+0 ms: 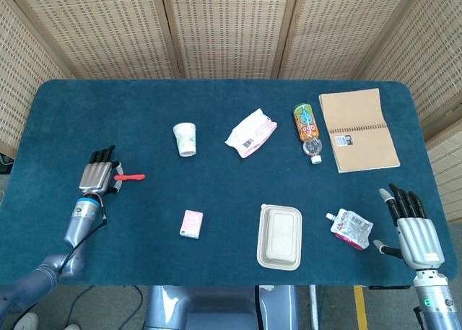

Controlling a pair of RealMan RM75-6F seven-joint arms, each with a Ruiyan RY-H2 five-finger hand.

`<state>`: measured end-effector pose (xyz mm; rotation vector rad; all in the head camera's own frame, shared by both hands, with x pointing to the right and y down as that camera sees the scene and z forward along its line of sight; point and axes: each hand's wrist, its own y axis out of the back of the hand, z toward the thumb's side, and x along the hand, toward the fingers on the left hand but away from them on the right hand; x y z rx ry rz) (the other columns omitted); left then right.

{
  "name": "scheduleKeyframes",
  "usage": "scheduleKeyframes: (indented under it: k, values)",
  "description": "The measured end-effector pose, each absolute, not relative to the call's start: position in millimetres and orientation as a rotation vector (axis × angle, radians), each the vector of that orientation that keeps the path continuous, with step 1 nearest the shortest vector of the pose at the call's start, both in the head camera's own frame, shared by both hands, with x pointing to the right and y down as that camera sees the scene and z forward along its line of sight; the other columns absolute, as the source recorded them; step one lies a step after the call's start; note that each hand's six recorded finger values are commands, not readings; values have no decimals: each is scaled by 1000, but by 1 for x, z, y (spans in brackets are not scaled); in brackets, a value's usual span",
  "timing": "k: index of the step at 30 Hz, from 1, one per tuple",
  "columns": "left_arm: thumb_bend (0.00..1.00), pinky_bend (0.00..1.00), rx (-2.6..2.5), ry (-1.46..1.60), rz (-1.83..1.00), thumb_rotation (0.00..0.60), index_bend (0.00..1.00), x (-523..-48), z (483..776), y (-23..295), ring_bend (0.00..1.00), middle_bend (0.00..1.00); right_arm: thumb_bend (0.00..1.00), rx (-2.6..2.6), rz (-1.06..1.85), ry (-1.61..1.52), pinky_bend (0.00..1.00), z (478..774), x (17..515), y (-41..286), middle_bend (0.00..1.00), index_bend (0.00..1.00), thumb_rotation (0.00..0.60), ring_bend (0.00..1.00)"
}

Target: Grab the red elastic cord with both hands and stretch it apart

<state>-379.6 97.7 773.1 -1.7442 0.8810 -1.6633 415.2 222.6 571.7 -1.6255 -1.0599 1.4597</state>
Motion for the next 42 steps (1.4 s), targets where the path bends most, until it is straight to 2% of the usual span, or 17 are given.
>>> scheduleKeyframes:
  k: [17, 26, 33, 37, 39, 42]
  values:
    - [441, 0, -1828, 1007, -1583, 600, 679, -376, 757, 98, 0, 0, 0, -1631, 1462, -1060, 0, 573, 415, 223, 0, 0, 600, 0]
    - [440, 0, -2160, 1293, -1329, 600, 692, -350, 725, 99, 0, 0, 0, -1638, 1458, -1058, 0, 573, 413, 222, 0, 0, 600, 0]
    - [440, 0, -2463, 1398, -936, 600, 695, -288, 688, 94, 0, 0, 0, -1663, 1404, -1004, 0, 570, 403, 206, 0, 0, 600, 0]
    - [439, 0, -2574, 1377, -816, 600, 696, -243, 683, 89, 0, 0, 1, -1798, 1354, -1046, 0, 568, 390, 192, 0, 15, 600, 0]
    - [440, 0, -2630, 1361, -772, 600, 697, -218, 683, 88, 0, 0, 17, -1866, 1319, -1080, 0, 565, 383, 182, 0, 66, 600, 0]
    - [440, 0, -2693, 1342, -723, 600, 699, -184, 683, 89, 0, 0, 66, -1977, 1244, -1138, 0, 558, 366, 163, 0, 202, 600, 0]
